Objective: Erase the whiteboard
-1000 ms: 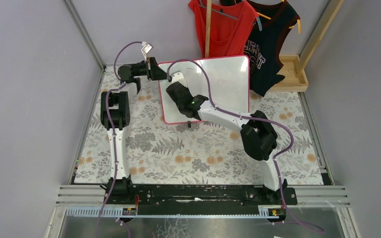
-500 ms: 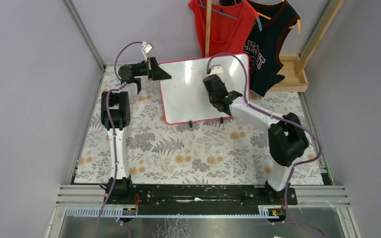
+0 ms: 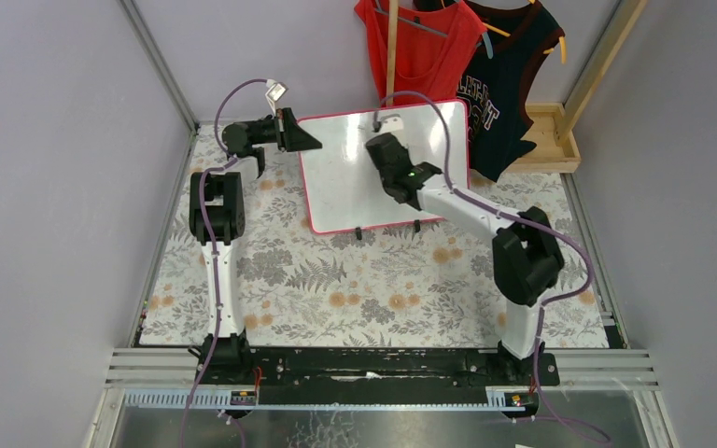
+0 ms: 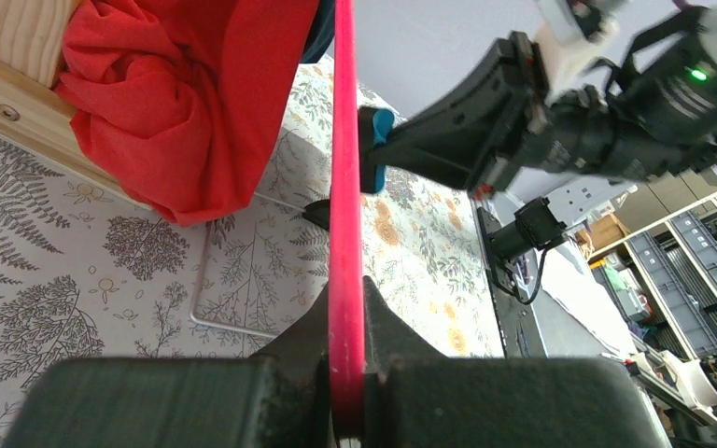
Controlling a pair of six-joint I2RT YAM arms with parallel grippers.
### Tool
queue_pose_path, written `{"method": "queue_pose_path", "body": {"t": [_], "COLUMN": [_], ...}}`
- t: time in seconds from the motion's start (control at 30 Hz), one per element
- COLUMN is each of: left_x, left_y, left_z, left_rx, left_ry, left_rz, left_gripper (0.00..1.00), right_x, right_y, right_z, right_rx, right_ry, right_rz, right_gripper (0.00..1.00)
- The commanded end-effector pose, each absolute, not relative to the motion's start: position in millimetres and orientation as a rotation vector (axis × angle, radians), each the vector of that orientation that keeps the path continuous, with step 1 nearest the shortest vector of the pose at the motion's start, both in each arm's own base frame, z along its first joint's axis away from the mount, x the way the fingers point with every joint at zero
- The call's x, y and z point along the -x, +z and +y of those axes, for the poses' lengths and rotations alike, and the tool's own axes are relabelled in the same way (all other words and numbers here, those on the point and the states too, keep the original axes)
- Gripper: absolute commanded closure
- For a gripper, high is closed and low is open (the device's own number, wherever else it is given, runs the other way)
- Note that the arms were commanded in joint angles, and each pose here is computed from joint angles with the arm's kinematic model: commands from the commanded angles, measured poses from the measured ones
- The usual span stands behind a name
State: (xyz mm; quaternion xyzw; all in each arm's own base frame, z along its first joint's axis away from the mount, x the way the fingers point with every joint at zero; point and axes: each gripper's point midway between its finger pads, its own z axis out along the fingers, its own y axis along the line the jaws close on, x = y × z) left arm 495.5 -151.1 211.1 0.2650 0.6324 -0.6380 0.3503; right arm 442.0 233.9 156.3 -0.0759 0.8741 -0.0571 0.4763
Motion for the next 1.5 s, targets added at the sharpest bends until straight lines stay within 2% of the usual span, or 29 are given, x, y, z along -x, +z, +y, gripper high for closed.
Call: {"method": "queue_pose_path", "body": {"t": [0.0,0.3,0.43,0.63,0.97,1.17,1.47], "left_x": [-476.0,-473.6,-472.5,-472.6,-470.3,-470.5,-473.3], "left_y": [221.3,221.6,221.5,221.3,221.3,221.5,221.1], "left_z": [-159.8,-162.3,-162.3,-162.4,-161.9,-162.4,-162.2], "left_rx": [-0.773,-0.777,-0.781,-0.777,-0.788,-0.788,-0.776], "left_ry": [-1.651,-1.655,-1.654,-1.655,-1.651,-1.651,-1.656], "left_rz": [1.66,1.661,1.662,1.66,1.665,1.663,1.661], "left_gripper": [1.0,1.0,1.0,1.0,1.0,1.0,1.0], "right_x": [-445.1,-425.4,-420.4,-436.9,-486.6,-496.4,-476.6], "right_y": [166.4,158.5,153.1,160.1,198.8,220.8,192.3], "right_z": [321.8,438.5,452.8,421.5,330.4,280.6,298.2], "right_rx": [0.284,0.506,0.553,0.5,0.3,0.211,0.239], "right_ry": [0.019,0.132,0.128,0.01,-0.082,-0.125,-0.016], "right_rz": [2.084,2.056,2.045,2.03,2.024,2.008,2.057], "right_gripper": [1.0,1.0,1.0,1.0,1.0,1.0,1.0]}}
